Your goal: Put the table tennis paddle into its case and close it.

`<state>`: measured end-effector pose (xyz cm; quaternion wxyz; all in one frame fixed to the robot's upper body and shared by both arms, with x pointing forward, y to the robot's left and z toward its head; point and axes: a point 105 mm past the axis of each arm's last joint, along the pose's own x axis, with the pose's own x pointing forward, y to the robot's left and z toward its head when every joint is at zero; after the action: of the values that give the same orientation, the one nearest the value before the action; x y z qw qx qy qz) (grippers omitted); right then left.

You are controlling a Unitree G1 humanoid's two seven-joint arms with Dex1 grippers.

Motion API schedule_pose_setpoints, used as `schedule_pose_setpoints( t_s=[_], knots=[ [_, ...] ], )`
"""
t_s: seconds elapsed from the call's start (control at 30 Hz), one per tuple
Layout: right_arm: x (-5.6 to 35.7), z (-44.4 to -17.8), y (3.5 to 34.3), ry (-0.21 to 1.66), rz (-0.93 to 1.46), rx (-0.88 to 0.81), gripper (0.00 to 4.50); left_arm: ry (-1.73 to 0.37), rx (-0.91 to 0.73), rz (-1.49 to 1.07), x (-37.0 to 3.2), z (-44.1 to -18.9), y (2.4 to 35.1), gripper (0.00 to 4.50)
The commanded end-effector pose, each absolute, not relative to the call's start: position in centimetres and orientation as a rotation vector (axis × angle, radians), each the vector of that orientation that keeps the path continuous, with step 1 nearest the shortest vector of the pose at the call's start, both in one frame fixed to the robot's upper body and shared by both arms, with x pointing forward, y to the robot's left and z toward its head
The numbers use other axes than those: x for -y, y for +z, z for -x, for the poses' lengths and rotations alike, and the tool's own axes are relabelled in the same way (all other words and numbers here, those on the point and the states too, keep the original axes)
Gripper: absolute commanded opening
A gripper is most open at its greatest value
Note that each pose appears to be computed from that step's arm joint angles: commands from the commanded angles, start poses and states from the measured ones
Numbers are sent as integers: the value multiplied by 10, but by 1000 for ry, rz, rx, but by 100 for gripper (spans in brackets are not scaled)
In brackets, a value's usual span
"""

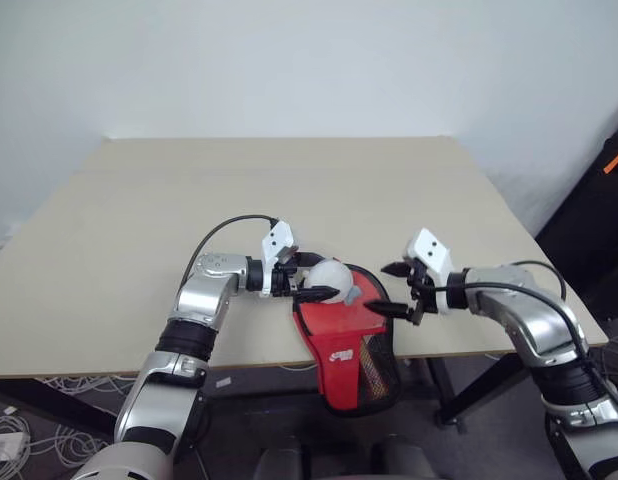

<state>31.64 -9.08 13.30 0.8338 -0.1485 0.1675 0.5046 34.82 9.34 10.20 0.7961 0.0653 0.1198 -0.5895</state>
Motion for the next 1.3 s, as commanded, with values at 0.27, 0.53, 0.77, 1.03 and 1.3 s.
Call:
schedule_pose_setpoints(
  t_s=[0.27,0.53,0.77,1.03,1.3],
  knots=[
    [90,-342,157,1007,305,-266,450,-1308,-114,32,-95,-324,153,223],
    [69,-353,154,1018,328,-262,450,-1326,-224,-3,-100,-288,118,1],
    [38,-348,152,1103,296,-289,450,-1270,-324,-21,-113,-281,91,1],
    [20,-336,140,1170,290,-329,450,-1246,-366,-24,-120,-277,79,1],
    [14,-342,123,1132,273,-367,450,-1242,-365,-22,-120,-279,79,1]
  ],
)
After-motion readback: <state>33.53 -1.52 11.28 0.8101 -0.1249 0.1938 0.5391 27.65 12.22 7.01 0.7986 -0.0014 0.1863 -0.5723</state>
